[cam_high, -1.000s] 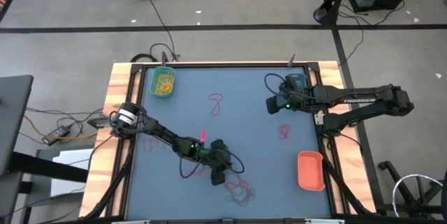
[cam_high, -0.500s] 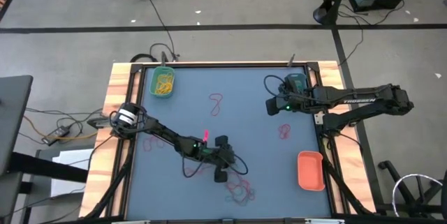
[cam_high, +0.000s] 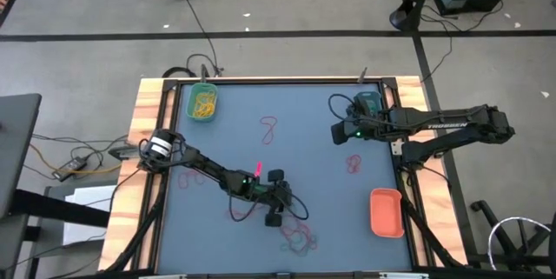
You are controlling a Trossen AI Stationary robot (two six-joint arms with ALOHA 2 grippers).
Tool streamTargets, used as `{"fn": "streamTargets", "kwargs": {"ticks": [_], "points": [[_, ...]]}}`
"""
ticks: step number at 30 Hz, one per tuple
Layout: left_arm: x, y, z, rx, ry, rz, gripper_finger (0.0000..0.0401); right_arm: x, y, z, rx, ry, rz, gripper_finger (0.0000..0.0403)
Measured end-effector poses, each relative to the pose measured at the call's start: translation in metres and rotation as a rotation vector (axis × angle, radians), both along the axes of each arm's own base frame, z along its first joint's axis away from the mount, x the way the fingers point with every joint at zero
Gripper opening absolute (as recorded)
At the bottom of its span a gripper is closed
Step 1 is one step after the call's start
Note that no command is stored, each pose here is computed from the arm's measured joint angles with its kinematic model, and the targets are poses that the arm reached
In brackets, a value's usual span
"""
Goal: Sort rubber bands into baskets
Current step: Put the blue rubber band into the blue bin
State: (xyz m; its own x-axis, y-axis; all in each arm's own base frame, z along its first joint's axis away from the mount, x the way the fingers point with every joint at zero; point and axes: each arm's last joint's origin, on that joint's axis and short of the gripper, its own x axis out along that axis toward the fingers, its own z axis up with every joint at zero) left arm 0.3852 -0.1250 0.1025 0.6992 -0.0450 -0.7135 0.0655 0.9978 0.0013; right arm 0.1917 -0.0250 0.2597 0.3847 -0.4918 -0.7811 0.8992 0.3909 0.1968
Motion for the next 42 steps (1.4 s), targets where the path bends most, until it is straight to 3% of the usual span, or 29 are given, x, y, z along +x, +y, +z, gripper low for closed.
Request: {"fn": "streamTargets", "kwargs": {"ticks": [4, 9, 13, 17, 21, 24, 27, 34, 42], "points": [[-0.001, 0.000, -0.007, -0.008, 0.025, 0.020, 0.0107, 0.000, 0.000, 0.000, 0.000, 0.002, 0.000, 0.0213], [-0.001, -0.001, -0.005, -0.014, 0.033, 0.040, 0.0015, 0.000, 0.001, 0.000, 0.003, -0.002, 0.000, 0.0213], [0.005, 0.003, 0.003, -0.042, 0.061, 0.081, 0.0005, 0.000, 0.004, 0.000, 0.003, 0.000, 0.020, 0.0213], [0.012, 0.007, 0.026, -0.026, 0.088, 0.095, 0.0003, 0.005, 0.013, -0.001, 0.018, 0.005, 0.104, 0.0213], [0.017, 0.016, 0.060, 0.046, 0.080, 0.091, 0.0002, 0.011, 0.030, -0.006, 0.092, 0.050, 0.341, 0.0213], [0.017, 0.022, 0.089, 0.071, 0.060, 0.088, 0.0001, 0.017, 0.049, -0.006, 0.165, 0.039, 0.600, 0.0213], [0.015, 0.028, 0.111, 0.078, 0.020, 0.080, 0.0001, 0.024, 0.067, -0.005, 0.154, -0.015, 0.749, 0.0213], [0.010, 0.041, 0.172, 0.041, -0.151, 0.102, 0.0001, 0.056, 0.093, -0.004, 0.052, -0.228, 0.850, 0.0213], [0.008, 0.049, 0.211, 0.062, -0.242, 0.096, 0.0000, 0.084, 0.097, -0.012, -0.061, -0.343, 0.745, 0.0202]]}}
